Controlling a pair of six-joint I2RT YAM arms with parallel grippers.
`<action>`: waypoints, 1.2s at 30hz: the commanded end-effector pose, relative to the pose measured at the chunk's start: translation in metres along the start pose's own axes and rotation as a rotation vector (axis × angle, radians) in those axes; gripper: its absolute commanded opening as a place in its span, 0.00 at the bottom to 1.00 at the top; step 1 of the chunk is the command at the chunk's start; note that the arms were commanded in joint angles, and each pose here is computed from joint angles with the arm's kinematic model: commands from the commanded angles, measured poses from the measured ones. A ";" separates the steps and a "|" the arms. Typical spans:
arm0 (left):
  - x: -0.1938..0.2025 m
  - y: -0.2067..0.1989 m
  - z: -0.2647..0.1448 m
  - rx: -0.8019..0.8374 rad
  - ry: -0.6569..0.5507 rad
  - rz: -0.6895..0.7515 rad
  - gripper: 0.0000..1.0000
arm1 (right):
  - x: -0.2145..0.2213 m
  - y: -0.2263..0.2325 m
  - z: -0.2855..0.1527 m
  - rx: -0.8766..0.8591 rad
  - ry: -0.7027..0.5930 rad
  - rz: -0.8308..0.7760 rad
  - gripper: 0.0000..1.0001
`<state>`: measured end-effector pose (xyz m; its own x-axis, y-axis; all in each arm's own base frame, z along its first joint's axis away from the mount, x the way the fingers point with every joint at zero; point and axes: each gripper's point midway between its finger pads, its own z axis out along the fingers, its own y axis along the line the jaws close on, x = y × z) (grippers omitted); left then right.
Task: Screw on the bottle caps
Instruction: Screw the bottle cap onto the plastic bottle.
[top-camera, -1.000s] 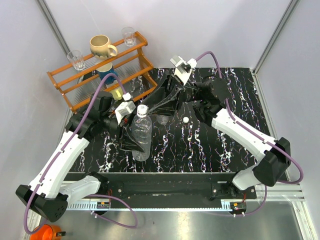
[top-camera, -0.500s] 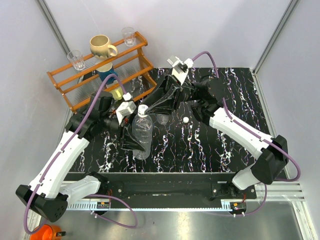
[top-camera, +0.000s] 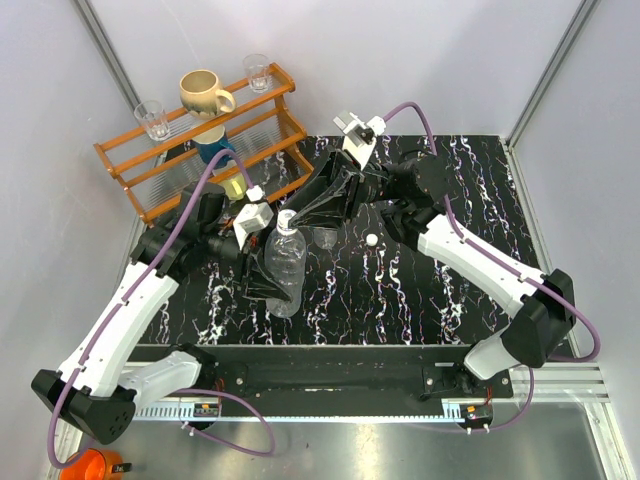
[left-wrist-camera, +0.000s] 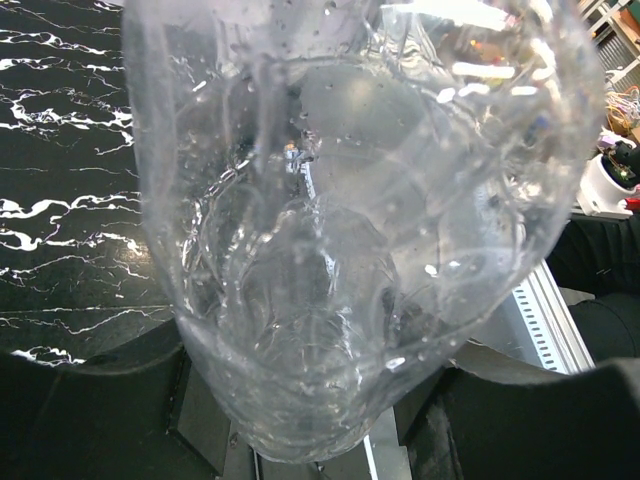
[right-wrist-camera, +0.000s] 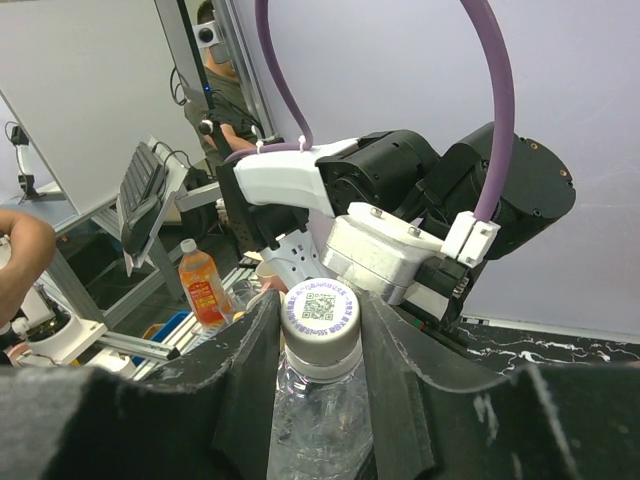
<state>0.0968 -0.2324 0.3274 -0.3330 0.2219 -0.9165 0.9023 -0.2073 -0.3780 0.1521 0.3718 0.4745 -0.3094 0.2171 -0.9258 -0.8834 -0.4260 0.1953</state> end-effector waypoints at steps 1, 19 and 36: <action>-0.004 -0.001 -0.001 -0.009 -0.005 0.050 0.00 | -0.009 0.014 0.006 -0.047 0.001 -0.041 0.42; -0.011 0.042 -0.013 -0.285 0.024 0.069 0.00 | 0.039 -0.013 -0.009 0.130 0.113 0.046 0.27; -0.016 0.078 -0.031 -0.501 0.031 0.070 0.00 | 0.084 -0.061 -0.053 0.583 0.149 0.241 0.08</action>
<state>0.1480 -0.2211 0.2875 -0.3924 0.3263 -0.8600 0.9184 0.1916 -0.3463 0.2026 0.3648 0.4285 -0.3212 0.1878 -0.9282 -0.9426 0.0309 0.3325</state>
